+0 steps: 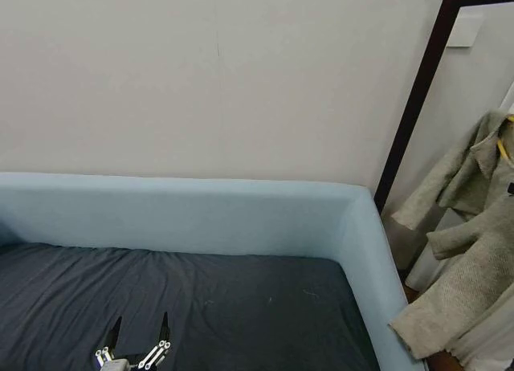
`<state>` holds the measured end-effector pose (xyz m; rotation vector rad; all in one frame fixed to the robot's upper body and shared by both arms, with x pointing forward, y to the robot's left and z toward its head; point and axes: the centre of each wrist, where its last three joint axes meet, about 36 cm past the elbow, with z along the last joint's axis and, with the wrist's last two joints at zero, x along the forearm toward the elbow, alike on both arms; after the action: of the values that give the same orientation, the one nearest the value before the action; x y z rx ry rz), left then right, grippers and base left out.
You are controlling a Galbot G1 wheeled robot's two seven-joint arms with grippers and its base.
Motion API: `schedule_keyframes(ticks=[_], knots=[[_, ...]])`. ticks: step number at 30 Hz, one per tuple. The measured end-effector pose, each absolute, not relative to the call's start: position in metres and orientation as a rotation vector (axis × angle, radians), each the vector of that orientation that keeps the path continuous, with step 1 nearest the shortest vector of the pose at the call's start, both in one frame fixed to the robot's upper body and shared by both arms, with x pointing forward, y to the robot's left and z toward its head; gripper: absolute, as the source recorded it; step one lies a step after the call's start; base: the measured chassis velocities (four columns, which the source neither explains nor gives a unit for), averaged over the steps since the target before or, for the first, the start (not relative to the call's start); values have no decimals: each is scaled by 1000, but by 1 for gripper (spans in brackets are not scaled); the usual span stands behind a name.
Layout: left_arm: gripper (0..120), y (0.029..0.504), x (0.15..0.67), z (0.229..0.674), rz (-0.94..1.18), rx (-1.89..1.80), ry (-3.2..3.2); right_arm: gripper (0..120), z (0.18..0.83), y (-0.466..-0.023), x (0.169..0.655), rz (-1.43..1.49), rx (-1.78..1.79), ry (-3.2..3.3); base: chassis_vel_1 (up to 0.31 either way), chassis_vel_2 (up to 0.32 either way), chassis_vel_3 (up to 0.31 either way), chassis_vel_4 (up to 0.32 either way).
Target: Pick up the clothes from the sofa and hang them on the clothes hanger.
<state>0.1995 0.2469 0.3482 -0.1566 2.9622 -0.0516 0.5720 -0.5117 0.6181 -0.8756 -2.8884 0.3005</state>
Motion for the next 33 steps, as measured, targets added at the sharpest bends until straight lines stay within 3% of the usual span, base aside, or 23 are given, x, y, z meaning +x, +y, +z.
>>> schedule_keyframes(ticks=[4,9,23,33], knots=[[100,247,199,348,-52,-156,2962,4,625,-501,615,420,-907,-2973,0,0,0,0],[100,247,199,348,-52,-155,2962,4,641,-481,635,597,-926,-3039,0,0,0,0],[100,247,200,348,-52,-155,2962,4,680,-456,631,792,-963,-3075,0,0,0,0],[100,247,200,348,-52,-154,2962,4,765,-431,617,766,-946,-3029,0,0,0,0]])
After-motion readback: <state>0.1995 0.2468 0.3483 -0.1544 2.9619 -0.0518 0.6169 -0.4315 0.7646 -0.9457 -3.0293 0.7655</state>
